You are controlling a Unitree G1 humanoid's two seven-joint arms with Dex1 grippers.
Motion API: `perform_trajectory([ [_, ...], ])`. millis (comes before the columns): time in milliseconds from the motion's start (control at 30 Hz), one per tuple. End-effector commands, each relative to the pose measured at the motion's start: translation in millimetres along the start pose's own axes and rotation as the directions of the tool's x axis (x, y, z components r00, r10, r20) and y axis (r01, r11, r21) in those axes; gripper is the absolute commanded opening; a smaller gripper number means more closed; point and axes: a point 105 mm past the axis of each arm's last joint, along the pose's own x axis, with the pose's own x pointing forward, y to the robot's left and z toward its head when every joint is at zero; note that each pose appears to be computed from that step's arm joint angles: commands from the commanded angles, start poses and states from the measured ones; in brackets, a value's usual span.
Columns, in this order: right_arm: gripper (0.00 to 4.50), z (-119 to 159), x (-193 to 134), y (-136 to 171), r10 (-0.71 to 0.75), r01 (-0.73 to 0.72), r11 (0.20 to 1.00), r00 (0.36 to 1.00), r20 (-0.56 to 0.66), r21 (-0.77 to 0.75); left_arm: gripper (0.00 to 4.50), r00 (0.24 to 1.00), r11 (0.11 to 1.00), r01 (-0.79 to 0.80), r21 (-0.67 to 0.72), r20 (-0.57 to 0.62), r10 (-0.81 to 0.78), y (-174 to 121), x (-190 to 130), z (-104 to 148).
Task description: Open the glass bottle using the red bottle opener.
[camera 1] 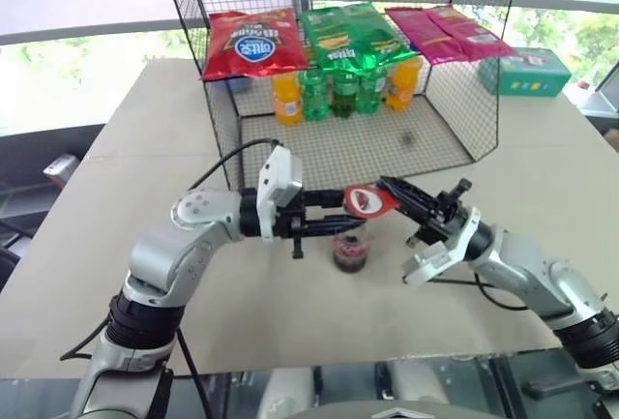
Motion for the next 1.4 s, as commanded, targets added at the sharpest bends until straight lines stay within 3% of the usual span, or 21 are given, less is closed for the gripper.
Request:
perform_trajectory([
  [33,0.00,-3,-1,14,0.185,-0.185,0.981,0.983,0.011,-0.056,1.10,0.998,0.998,0.056,0.006,0.012,-0.056,-7,8,0],
  [300,0.00,-1,10,-3,0.165,-0.162,0.984,0.986,0.036,-0.077,1.10,0.998,0.998,0.066,0.018,0.015,-0.067,-8,10,0],
  [533,0.00,-7,0,-11,0.197,-0.194,0.976,0.980,0.017,-0.098,1.10,0.997,0.997,0.074,0.025,0.012,-0.075,-8,10,1],
  [733,0.00,2,21,-54,0.063,-0.056,0.994,0.996,0.067,-0.094,1.10,0.997,0.997,0.071,0.027,0.015,-0.072,-8,10,1],
  [900,0.00,-6,23,-76,-0.019,0.019,1.000,1.000,-0.012,-0.012,1.10,0.997,0.997,0.072,0.033,0.022,-0.073,-9,11,2],
  [1033,0.00,-15,2,-78,-0.048,0.062,0.992,0.991,-0.126,0.108,1.10,0.997,0.997,0.073,0.038,0.025,-0.074,-10,10,3],
  [1133,0.00,-31,-26,-67,-0.042,0.129,0.953,0.953,-0.301,0.274,1.10,0.997,0.997,0.073,0.039,0.030,-0.074,-11,11,3],
  [1267,0.00,-44,-60,-28,0.079,0.224,0.814,0.871,-0.485,0.535,1.10,0.997,0.997,0.069,0.043,0.039,-0.071,-10,11,4],
  [1400,0.00,-42,-79,13,0.246,0.267,0.657,0.809,-0.535,0.705,1.10,0.997,0.997,0.065,0.048,0.040,-0.067,-10,11,4],
])
